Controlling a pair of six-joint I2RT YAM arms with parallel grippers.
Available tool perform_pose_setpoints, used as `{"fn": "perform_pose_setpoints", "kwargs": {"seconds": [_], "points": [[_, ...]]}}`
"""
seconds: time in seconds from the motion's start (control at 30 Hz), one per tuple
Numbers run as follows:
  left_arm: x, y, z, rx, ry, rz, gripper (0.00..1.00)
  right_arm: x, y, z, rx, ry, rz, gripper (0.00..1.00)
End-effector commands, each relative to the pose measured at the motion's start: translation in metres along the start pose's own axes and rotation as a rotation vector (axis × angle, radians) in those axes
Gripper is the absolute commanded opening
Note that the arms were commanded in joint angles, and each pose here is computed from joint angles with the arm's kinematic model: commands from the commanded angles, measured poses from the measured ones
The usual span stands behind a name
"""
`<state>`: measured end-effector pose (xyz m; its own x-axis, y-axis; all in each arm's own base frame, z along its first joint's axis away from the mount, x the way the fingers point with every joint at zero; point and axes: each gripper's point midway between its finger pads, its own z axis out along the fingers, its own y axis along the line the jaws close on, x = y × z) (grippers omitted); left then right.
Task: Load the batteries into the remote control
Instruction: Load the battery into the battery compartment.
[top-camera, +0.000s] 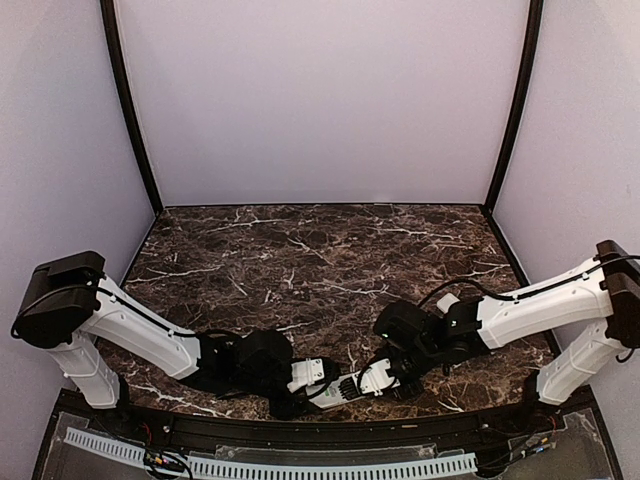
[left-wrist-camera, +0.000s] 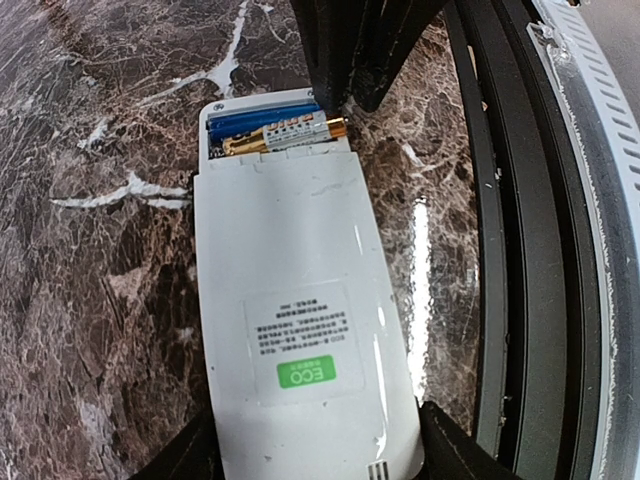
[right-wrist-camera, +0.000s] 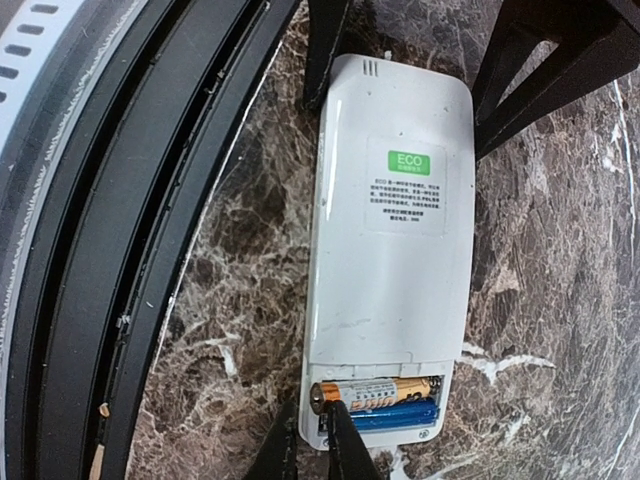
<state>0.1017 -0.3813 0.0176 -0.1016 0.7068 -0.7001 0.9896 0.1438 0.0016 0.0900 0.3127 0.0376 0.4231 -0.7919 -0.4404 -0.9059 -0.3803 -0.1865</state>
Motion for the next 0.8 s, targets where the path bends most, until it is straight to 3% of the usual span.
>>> {"fn": "perform_pose_setpoints", "kwargs": {"seconds": [0.0, 0.57, 0.77], "points": [[0.009, 0.002, 0.003, -0.005, 0.041, 0.003, 0.64, -0.004, -0.010, 0.004, 0.037, 0.009, -0.018, 0.09], [0.009, 0.002, 0.003, -0.003, 0.042, 0.004, 0.64, -0.004, -0.013, 0.012, 0.033, 0.014, 0.008, 0.08], [0.010, 0.002, 0.003, -0.003, 0.042, 0.001, 0.64, 0.000, -0.018, 0.017, 0.050, 0.039, 0.011, 0.03]]}}
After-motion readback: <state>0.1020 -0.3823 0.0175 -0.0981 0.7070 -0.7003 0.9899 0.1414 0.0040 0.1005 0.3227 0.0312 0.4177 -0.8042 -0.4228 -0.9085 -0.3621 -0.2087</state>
